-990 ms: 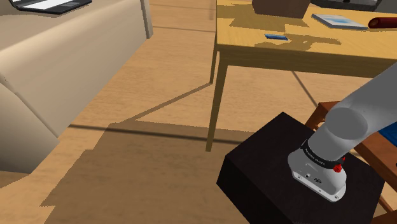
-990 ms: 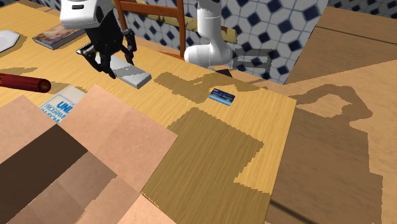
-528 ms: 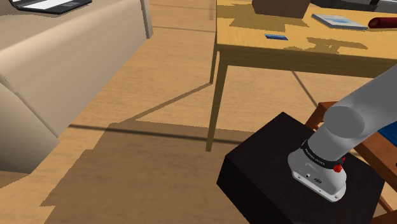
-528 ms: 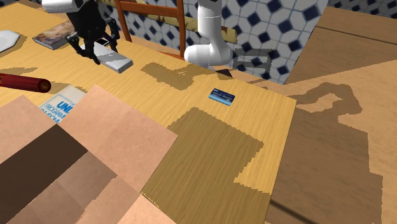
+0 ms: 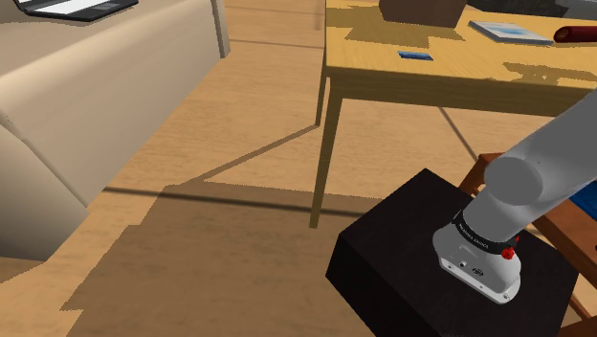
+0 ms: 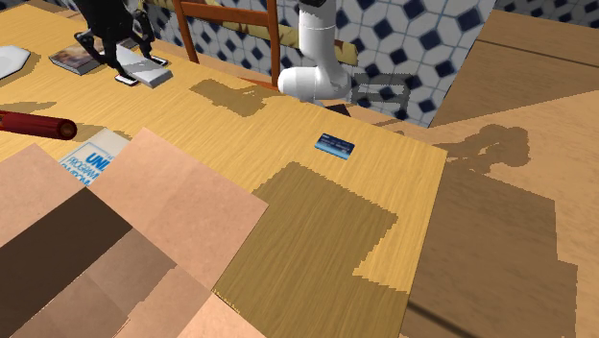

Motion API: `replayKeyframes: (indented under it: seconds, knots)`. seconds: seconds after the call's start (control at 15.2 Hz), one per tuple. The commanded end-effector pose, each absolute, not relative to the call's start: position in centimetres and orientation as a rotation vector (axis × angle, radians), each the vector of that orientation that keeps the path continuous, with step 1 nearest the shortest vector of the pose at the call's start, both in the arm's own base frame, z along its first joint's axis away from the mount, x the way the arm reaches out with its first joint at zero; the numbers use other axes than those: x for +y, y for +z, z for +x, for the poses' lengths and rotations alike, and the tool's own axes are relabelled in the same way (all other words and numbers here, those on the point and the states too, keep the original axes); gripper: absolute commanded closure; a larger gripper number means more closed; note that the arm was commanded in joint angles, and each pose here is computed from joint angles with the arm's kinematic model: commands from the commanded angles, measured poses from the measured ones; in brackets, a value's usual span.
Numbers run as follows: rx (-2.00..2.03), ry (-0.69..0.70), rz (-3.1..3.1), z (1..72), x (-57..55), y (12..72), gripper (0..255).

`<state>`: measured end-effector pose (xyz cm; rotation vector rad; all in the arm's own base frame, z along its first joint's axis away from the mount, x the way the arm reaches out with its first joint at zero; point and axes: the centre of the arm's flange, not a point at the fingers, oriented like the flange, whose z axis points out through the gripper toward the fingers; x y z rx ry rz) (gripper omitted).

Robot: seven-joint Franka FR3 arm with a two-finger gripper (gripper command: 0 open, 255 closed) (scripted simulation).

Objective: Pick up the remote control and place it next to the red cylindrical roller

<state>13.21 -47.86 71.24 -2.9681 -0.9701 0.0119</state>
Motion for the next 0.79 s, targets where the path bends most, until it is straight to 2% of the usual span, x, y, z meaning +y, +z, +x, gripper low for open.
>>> replayKeyframes:
  seconds: [0.0, 0.4, 0.73]
  knots:
    - [-0.975, 0.012, -2.967, 10.8, -49.1, 71.3, 255]
    - [-0.975, 0.012, -2.967, 4.6, -52.9, 71.3, 255]
    - [-0.975, 0.012, -2.967, 4.6, -52.9, 68.7, 255]
